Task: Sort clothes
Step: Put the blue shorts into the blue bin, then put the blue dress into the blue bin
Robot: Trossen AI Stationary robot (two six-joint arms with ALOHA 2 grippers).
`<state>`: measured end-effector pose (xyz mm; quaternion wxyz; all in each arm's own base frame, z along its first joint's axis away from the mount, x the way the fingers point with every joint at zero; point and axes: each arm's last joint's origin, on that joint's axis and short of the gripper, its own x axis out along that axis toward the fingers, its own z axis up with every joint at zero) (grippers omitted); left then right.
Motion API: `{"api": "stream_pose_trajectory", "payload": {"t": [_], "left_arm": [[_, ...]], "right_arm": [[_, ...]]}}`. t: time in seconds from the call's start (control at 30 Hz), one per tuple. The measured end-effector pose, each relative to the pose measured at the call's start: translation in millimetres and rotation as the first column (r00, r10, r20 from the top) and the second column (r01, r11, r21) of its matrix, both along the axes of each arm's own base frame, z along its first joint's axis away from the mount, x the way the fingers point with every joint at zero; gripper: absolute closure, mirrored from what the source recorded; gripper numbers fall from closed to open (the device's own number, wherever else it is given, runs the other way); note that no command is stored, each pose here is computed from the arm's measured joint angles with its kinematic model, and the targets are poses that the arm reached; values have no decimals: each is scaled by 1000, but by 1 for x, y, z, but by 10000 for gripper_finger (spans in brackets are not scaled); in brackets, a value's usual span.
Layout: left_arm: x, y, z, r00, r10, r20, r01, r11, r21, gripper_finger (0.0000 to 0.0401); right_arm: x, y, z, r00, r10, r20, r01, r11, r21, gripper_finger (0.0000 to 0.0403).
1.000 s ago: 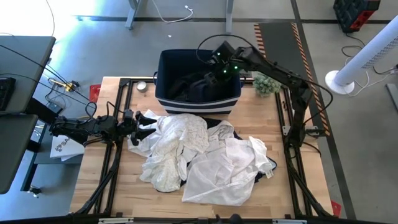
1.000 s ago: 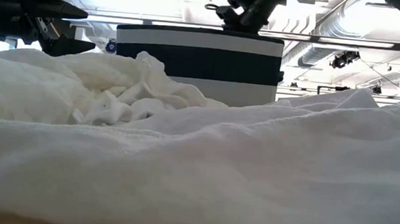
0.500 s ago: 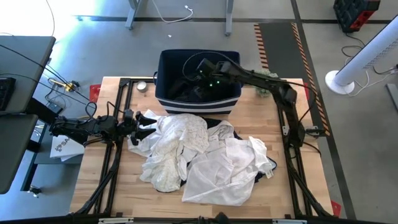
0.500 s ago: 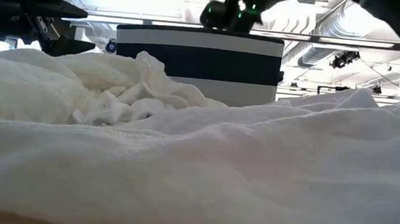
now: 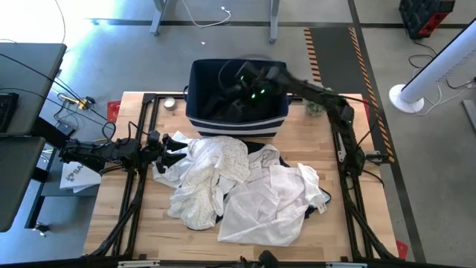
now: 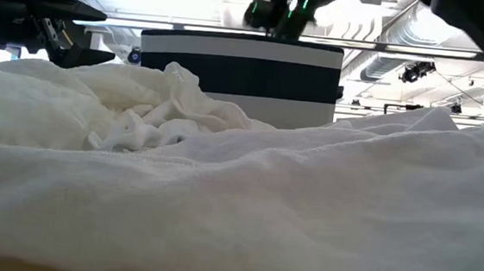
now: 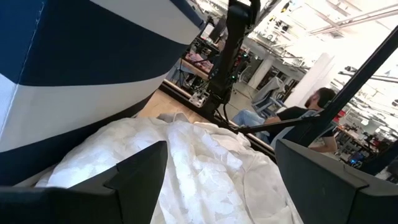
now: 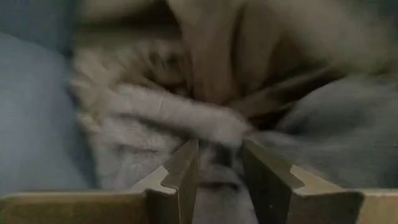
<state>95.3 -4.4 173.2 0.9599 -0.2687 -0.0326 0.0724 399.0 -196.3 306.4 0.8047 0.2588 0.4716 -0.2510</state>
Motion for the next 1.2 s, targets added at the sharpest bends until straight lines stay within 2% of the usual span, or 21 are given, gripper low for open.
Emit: {"api": "stream_pose_trajectory", "payload": {"t": [0.17,0.33,0.5,0.57,0.7,0.8,0.9,1.0,1.07,1.2], "left_arm": [[0,0,0,1000,0,0,0,1000,1,105],[0,0,0,1000,0,-1,0,1000,2,105],[0,0,0,1000,0,0,0,1000,3,105],[0,0,0,1000,1,-3,-1,1000,18,105],[0,0,0,1000,2,-9,-1,999,54,105],[0,0,0,1000,3,-11,-2,997,71,105],[0,0,0,1000,3,-11,-2,997,73,105],[0,0,0,1000,4,-11,-3,997,73,105],[0,0,0,1000,4,-12,-3,997,73,105],[0,0,0,1000,4,-11,-3,997,72,105]], "right_arm": [[-28,15,75,998,17,67,-10,995,-95,285],[-73,65,136,973,131,191,-102,983,-152,285],[-126,130,156,947,274,170,-252,957,-141,285],[-145,154,155,943,275,189,-262,961,-92,285],[-176,191,130,961,205,185,-218,974,58,285],[-193,216,95,984,133,119,-154,968,195,285],[-211,234,57,997,79,-2,-74,948,311,285],[-220,239,15,988,-22,-154,74,939,337,285],[-222,236,-11,969,-106,-222,174,933,314,285],[-211,222,-54,947,-254,-195,303,907,291,285]]}}
